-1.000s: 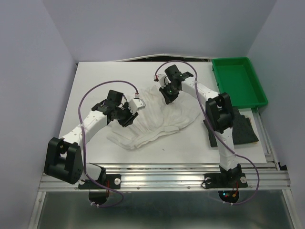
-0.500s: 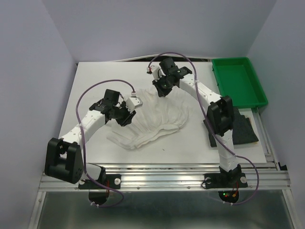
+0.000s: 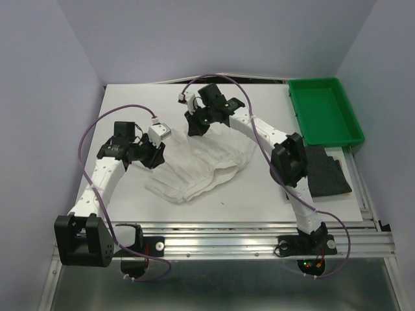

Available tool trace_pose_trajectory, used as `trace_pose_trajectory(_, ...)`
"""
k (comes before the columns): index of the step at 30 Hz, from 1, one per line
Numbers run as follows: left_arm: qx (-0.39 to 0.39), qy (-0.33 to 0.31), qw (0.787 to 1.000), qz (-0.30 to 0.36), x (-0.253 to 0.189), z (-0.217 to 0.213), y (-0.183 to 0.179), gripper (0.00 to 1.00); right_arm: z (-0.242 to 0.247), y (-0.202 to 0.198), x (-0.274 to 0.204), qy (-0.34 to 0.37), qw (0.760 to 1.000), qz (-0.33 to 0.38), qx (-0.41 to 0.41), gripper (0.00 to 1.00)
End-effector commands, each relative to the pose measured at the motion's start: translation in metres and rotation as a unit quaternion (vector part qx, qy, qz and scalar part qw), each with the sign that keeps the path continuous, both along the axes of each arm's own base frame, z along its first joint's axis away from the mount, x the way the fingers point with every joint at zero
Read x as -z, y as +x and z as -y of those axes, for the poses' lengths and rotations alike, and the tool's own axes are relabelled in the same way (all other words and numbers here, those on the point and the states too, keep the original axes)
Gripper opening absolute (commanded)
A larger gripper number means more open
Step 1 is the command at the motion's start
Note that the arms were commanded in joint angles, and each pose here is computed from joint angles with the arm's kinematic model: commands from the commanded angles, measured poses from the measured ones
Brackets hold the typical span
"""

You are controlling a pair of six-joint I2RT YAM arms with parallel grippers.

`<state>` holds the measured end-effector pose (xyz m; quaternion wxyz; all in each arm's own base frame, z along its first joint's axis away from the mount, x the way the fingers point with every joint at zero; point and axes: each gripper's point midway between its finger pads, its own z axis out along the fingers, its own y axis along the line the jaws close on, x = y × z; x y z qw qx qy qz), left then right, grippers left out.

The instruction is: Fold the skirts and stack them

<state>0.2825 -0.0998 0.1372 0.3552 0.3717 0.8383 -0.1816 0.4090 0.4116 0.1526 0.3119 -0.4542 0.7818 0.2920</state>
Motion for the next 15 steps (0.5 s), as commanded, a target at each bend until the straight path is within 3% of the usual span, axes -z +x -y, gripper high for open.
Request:
trace_pose_trajectory(1, 0.001, -0.019, 1.000, 0.012, -0.017, -0.007, -0.008, 0.38, -0.040, -0.028, 0.007, 0.055, 0.996, -0.032, -0.060, 0.03)
trace_pose_trajectory(2, -0.001, -0.018, 1.000, 0.014, -0.018, -0.009, -0.008, 0.38, -0.042, -0.031, 0.011, 0.059, 0.995, -0.041, -0.066, 0.07)
trace_pose_trajectory(3, -0.005, -0.016, 1.000, 0.014, -0.018, -0.011, -0.007, 0.39, -0.046, -0.036, 0.017, 0.056, 0.995, -0.047, -0.070, 0.22)
trace_pose_trajectory(4, -0.010, -0.012, 1.000, 0.015, -0.018, -0.013, -0.005, 0.39, -0.046, -0.035, 0.028, 0.050, 0.995, -0.057, -0.068, 0.30)
trace_pose_trajectory(5, -0.017, -0.003, 1.000, 0.010, -0.014, -0.018, -0.003, 0.40, -0.044, -0.036, 0.031, 0.043, 0.995, -0.062, -0.067, 0.55)
trace_pose_trajectory(8, -0.042, 0.032, 0.999, -0.002, -0.001, -0.033, 0.006, 0.41, -0.030, -0.027, 0.030, 0.004, 0.999, -0.040, -0.034, 0.88)
trace_pose_trajectory(11, -0.073, 0.074, 0.995, -0.005, 0.015, -0.051, 0.024, 0.42, -0.007, -0.027, 0.018, -0.025, 0.999, -0.029, 0.017, 0.89)
trace_pose_trajectory(15, -0.092, 0.116, 0.989, -0.009, 0.032, -0.067, 0.051, 0.42, 0.030, -0.038, 0.037, -0.073, 0.993, -0.033, 0.083, 0.86)
